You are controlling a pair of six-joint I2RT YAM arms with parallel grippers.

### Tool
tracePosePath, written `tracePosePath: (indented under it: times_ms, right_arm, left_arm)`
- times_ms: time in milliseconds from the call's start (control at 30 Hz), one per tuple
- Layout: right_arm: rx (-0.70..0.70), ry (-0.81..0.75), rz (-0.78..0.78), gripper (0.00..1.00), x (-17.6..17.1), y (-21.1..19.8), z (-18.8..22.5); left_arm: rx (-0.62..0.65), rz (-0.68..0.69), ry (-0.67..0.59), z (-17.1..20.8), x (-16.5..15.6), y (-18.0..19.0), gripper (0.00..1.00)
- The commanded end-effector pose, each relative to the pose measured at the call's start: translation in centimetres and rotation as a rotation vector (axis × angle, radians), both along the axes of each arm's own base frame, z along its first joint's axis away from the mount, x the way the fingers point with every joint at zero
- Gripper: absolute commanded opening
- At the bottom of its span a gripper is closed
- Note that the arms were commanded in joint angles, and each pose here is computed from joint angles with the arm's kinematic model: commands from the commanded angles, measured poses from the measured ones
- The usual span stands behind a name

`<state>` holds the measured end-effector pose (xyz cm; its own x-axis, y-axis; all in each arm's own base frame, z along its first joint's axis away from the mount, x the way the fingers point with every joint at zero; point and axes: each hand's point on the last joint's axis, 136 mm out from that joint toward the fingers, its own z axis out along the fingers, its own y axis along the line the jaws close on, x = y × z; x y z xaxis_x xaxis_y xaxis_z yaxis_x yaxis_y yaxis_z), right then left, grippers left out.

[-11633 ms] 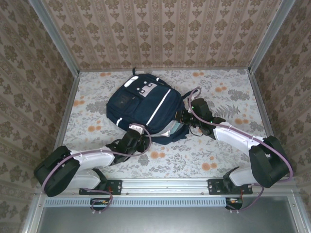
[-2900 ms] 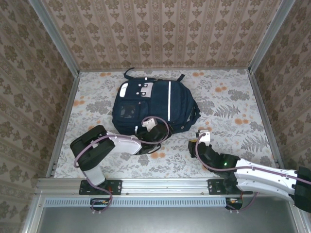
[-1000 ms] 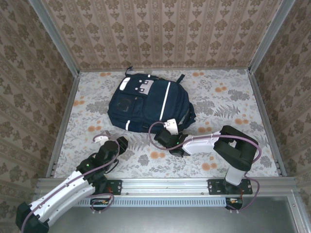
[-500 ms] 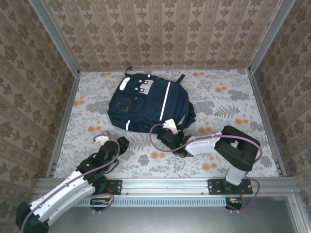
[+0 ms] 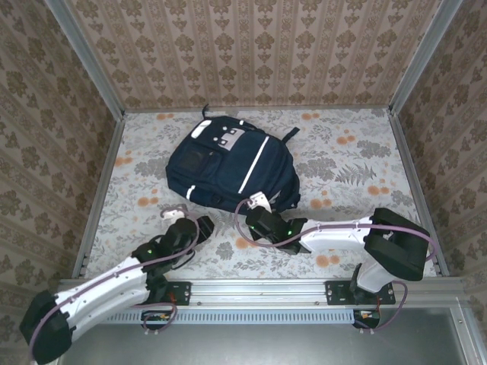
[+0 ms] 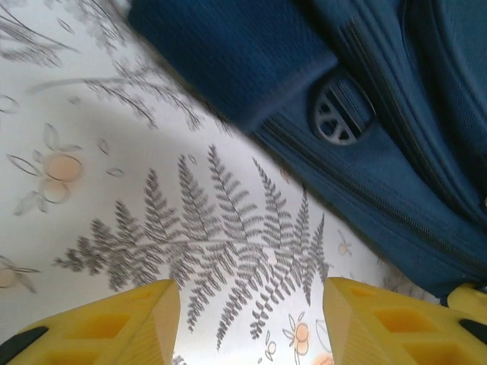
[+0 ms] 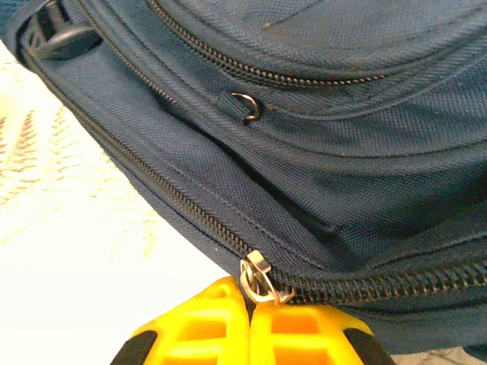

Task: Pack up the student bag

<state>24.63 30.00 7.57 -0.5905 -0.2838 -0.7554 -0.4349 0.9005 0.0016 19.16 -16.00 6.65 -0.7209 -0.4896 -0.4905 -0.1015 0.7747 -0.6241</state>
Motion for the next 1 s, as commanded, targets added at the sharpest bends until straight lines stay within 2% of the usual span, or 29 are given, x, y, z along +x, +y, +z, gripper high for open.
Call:
tracePosePath:
  times_ms: [0, 133, 300, 533, 600, 800, 900, 967]
  right_arm:
    - [0.103, -0.001, 0.06, 0.0, -1.3, 3.0, 3.3]
    - [0.127, 0.004, 0.097, 0.0, -2.4, 4.3, 3.9]
    - [0.137, 0.022, 0.09, 0.0, -2.9, 4.1, 3.1]
    - [0.148, 0.034, 0.07, 0.0, -3.4, 2.9, 2.1]
    - [0.155, 0.033, 0.072, 0.0, -3.5, 2.9, 2.2]
    - [0.173, 0.038, 0.077, 0.0, -3.5, 3.3, 2.3]
    - [0.177, 0.043, 0.081, 0.0, -3.6, 3.4, 2.3]
    - [0.18, 0.046, 0.082, 0.0, -3.7, 3.4, 2.2]
  left_arm:
    - [-0.038, -0.047, -0.057, 2.4, 0.7, -2.7, 0.55]
    - [-0.005, -0.077, -0.049, 2.3, 1.2, -5.0, 0.58]
    - [-0.005, -0.072, -0.038, 1.8, 2.2, -6.9, 0.62]
    - [-0.022, -0.047, -0.082, 2.6, 2.6, -7.4, 0.7]
    - [-0.026, -0.041, -0.08, 2.7, 2.7, -7.6, 0.75]
    - [-0.039, -0.045, -0.093, 2.6, 3.5, -9.3, 0.81]
    - [-0.027, -0.053, -0.099, 2.6, 3.8, -10.1, 0.76]
    - [-0.025, -0.049, -0.099, 2.5, 3.9, -10.3, 0.64]
